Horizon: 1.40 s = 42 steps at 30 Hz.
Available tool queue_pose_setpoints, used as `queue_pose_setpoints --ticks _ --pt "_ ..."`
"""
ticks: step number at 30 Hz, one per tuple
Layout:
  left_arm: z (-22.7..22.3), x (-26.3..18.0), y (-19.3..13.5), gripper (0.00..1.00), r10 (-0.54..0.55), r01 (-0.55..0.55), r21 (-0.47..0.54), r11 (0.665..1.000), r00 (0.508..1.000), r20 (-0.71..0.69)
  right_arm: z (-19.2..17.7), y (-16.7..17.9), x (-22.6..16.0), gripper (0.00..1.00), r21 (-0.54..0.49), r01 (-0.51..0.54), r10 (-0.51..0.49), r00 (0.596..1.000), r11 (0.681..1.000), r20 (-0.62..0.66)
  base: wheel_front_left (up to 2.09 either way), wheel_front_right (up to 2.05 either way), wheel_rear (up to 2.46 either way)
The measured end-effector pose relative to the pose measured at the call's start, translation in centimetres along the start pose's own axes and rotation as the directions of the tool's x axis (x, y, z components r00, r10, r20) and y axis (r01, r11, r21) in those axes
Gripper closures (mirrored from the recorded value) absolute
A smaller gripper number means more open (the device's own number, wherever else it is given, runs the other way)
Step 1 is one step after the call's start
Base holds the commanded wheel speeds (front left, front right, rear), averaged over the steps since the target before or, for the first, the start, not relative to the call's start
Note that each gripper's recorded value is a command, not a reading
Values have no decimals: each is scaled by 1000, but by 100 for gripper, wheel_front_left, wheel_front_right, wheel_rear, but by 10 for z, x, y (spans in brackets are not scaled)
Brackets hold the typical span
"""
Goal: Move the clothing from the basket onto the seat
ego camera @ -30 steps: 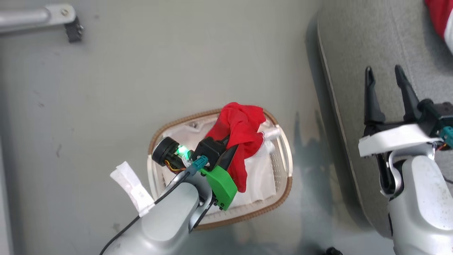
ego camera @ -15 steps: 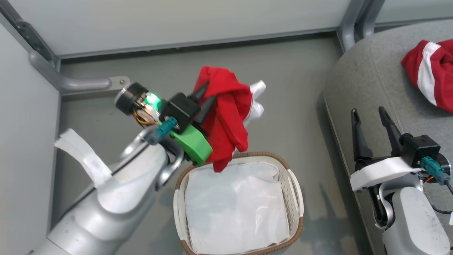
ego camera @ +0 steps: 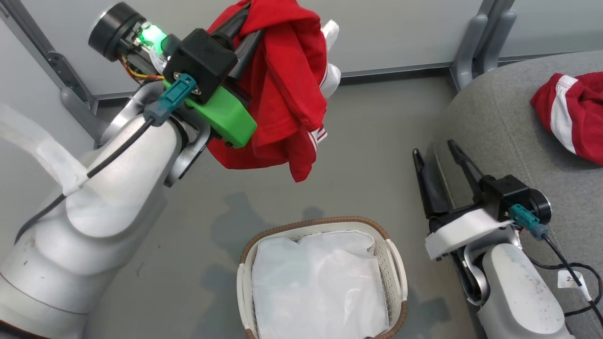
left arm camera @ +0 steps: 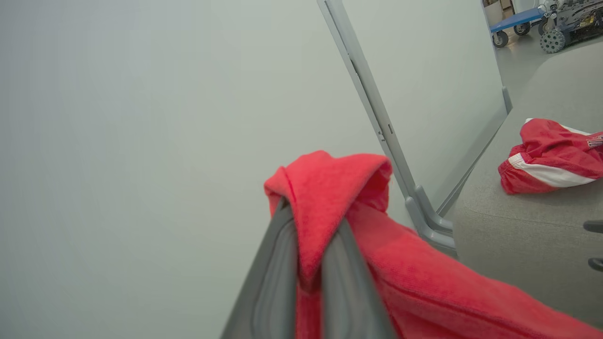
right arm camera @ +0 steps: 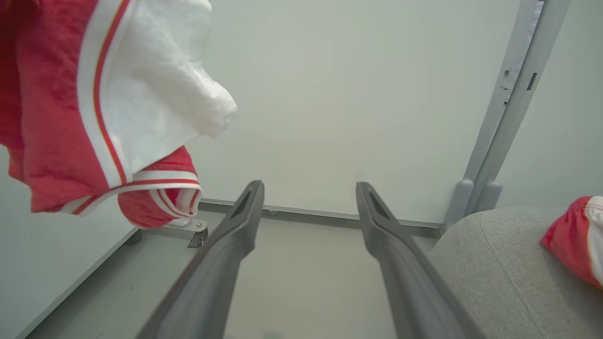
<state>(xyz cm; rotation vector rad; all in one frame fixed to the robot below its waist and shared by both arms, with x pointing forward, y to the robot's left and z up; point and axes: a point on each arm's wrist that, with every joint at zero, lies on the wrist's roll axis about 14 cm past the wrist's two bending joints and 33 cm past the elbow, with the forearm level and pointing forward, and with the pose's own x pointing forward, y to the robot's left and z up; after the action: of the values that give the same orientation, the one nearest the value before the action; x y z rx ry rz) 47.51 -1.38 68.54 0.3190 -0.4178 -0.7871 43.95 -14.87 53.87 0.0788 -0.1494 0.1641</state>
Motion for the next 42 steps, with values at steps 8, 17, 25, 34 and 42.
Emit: queue_pose_setpoints --ticks 8,17,25,34,42 --pt "35 7 4 100 -6 4 39 999 997 75 -21 48 1 0 -14 -149 148 987 989 -68 0 0 0" --pt "54 7 -13 100 -46 42 45 998 994 102 -5 91 14 0 -45 -284 283 959 958 -27 0 0 0" --pt "59 6 -18 100 -56 52 43 998 993 100 17 118 15 0 5 -352 351 935 936 47 0 0 0" --pt "64 6 -18 100 -55 51 44 998 993 104 37 142 13 0 24 -419 414 904 908 109 0 0 0" --pt "65 7 -23 100 -60 57 29 998 992 108 67 145 22 0 -39 -426 425 884 904 193 0 0 0"
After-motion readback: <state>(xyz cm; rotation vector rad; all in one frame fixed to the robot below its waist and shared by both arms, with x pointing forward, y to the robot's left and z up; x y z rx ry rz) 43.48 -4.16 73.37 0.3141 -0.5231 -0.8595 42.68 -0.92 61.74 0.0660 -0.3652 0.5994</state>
